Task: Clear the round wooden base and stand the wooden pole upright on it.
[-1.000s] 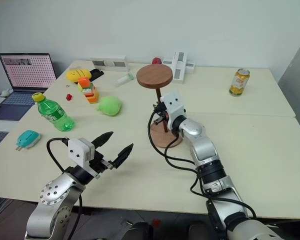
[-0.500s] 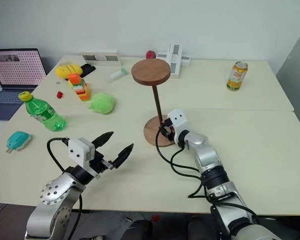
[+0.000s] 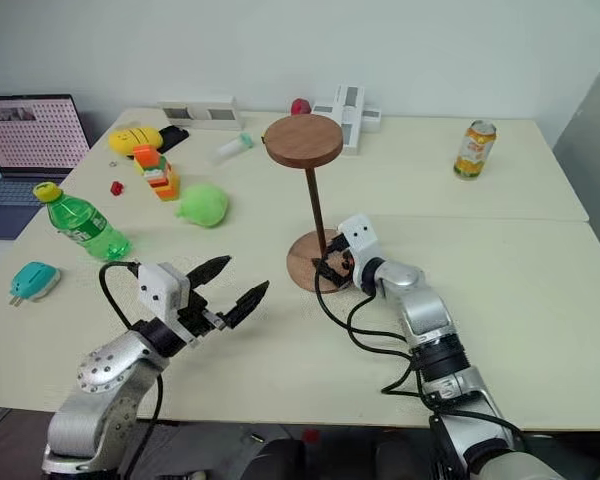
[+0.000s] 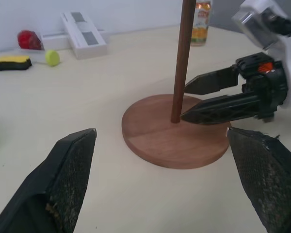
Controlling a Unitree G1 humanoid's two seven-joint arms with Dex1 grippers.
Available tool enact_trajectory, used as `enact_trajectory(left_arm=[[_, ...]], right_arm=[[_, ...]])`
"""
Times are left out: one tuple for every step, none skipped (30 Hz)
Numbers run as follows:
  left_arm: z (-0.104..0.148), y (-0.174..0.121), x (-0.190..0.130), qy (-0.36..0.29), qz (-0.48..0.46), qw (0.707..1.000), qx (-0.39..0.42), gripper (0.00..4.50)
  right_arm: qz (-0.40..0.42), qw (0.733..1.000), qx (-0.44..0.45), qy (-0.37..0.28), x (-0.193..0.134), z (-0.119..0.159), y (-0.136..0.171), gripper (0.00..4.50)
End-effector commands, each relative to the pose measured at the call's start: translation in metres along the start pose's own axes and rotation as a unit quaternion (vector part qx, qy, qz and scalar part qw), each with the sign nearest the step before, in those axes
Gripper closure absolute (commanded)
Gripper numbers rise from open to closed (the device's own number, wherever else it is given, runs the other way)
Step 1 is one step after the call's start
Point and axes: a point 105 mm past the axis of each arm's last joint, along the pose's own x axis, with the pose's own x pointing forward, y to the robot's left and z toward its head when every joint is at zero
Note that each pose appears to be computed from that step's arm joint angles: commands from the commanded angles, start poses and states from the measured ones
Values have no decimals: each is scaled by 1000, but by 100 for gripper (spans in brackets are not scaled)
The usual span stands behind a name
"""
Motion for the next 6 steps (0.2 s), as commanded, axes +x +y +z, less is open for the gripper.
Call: enact_trajectory(left_arm=[[16, 34, -9, 53, -7, 998, 15, 0], [19, 44, -13, 68, -14, 997, 21, 0], [22, 49, -16, 76, -20, 997, 23, 0], [22, 55, -19, 84, -22, 996, 28, 0], [22, 58, -22, 94, -29, 995, 29, 0], [21, 60, -24, 102, -33, 994, 28, 0]], right_arm=[[16, 1000, -19, -9, -39, 11, -11, 8], [25, 999, -23, -8, -51, 13, -14, 8], [33, 999, -26, -7, -59, 14, -15, 8], [41, 999, -30, -5, -66, 15, -14, 8], [47, 998, -34, -3, -72, 16, -14, 8], [50, 998, -35, -2, -76, 16, -14, 8]])
